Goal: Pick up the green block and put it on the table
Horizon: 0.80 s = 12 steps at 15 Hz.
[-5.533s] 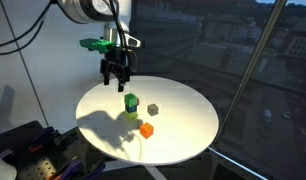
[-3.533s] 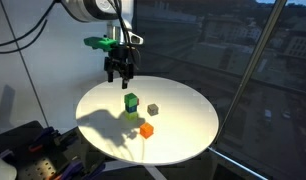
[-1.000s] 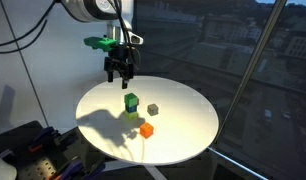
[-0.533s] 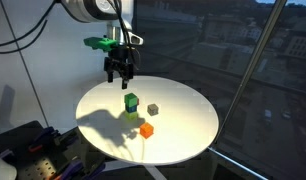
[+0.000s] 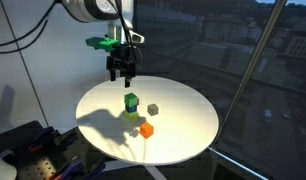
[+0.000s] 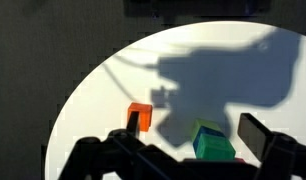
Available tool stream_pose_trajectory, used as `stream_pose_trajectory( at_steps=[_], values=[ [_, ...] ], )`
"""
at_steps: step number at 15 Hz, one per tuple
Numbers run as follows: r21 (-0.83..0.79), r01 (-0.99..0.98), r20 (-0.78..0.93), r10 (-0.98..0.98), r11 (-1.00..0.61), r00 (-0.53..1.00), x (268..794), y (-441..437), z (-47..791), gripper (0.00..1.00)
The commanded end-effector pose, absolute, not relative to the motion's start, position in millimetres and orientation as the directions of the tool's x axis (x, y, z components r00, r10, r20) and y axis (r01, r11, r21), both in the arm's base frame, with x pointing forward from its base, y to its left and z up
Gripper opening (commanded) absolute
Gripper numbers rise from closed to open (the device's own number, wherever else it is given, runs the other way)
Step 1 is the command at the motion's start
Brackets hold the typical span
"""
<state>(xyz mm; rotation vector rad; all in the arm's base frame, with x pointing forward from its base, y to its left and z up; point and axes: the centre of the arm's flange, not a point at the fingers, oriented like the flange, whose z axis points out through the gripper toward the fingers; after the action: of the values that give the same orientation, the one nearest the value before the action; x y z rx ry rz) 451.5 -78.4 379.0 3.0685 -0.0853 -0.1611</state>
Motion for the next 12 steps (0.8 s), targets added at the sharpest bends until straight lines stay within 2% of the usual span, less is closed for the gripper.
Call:
stream_pose_trajectory(
  at_steps=[1, 12],
  values=[
    [0.061, -0.060, -0.063, -0.064, -0.996, 0.996, 468.8, -77.5, 382.6, 1.00],
    [0.007, -0.092, 0.066, -0.091, -0.996, 0.994, 514.6, -70.5, 376.2, 1.00]
  ],
)
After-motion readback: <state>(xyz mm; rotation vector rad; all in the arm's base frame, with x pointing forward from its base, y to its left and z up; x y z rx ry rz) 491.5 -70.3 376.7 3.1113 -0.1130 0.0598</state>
